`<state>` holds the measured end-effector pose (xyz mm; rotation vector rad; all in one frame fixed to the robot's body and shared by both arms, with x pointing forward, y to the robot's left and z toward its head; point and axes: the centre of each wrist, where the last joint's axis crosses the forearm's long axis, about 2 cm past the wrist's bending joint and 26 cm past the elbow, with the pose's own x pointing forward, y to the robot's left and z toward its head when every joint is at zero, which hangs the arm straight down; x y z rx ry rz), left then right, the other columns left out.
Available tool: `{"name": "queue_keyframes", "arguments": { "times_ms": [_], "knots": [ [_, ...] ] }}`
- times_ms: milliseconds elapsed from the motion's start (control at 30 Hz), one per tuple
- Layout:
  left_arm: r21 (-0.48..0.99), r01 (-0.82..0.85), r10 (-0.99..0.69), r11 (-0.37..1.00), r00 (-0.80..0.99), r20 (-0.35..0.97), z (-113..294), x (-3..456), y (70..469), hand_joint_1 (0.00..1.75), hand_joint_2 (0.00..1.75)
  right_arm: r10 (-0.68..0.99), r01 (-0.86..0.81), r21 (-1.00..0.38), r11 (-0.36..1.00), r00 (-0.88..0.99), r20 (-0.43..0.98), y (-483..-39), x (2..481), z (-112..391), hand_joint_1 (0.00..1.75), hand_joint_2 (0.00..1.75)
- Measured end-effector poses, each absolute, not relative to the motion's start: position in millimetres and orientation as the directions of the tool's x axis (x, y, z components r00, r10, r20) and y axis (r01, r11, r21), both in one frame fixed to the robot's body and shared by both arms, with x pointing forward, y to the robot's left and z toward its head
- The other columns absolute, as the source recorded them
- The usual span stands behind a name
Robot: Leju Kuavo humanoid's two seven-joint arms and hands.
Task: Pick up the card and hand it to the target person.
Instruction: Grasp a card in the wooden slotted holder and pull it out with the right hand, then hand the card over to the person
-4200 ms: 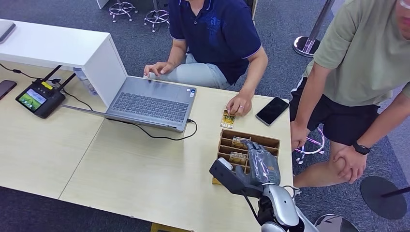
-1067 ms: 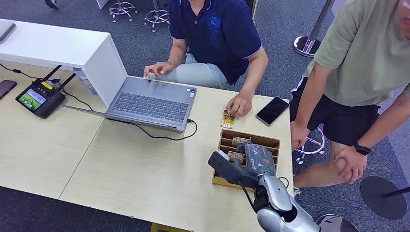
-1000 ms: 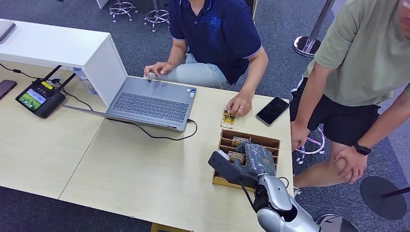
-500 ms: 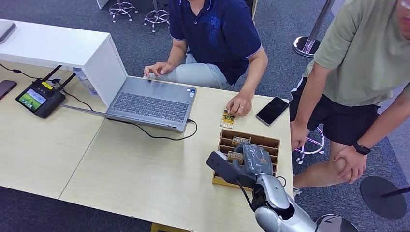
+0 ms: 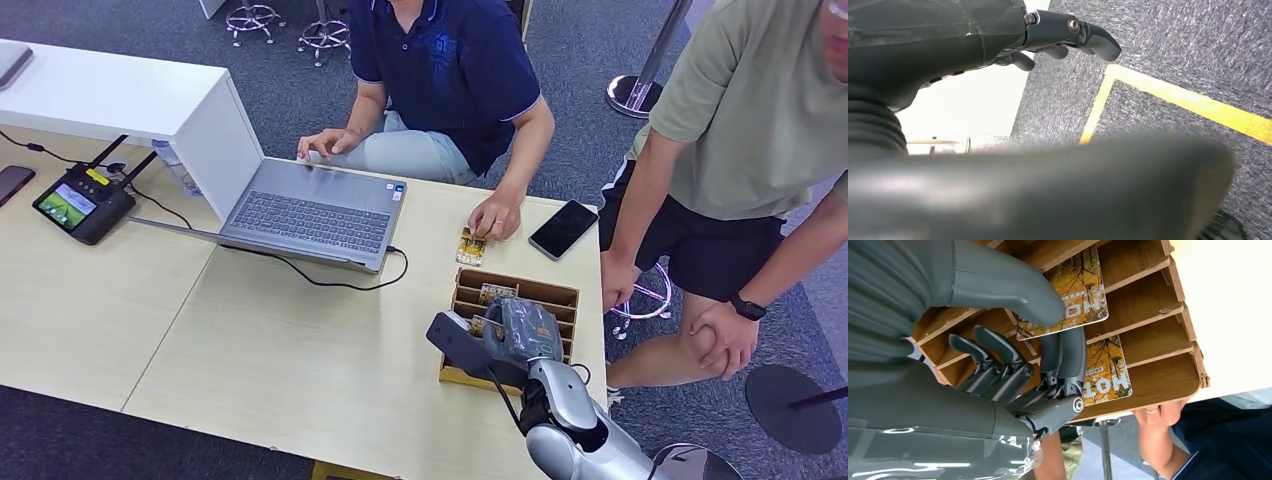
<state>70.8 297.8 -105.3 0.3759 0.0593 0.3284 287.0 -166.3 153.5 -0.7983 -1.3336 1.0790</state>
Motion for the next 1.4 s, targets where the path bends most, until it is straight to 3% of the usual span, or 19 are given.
{"name": "queue_keyframes", "arguments": {
  "times_ms": [433, 800, 1400],
  "knots": [
    [0.393, -0.295, 0.31, 0.871, 0.95, 0.028, -105.1, 70.4, 298.1, 0.0, 1.75, 0.919, -0.079, -0.926, 0.368, -0.123, 0.376, -164.5, 285.0, 154.7, 1.75, 1.75],
    [0.381, -0.29, 0.305, 0.878, 0.952, 0.022, -105.2, 70.5, 297.7, 0.0, 1.75, 0.867, 0.074, -0.891, 0.448, -0.279, 0.413, -152.4, 299.8, 194.9, 1.75, 1.75],
    [0.354, -0.223, 0.228, 0.908, 0.973, 0.028, -105.5, 70.9, 296.3, 0.0, 1.75, 0.797, 0.087, -0.851, 0.518, -0.411, 0.443, -118.0, 346.8, 223.8, 1.75, 1.75]
  ]
}}
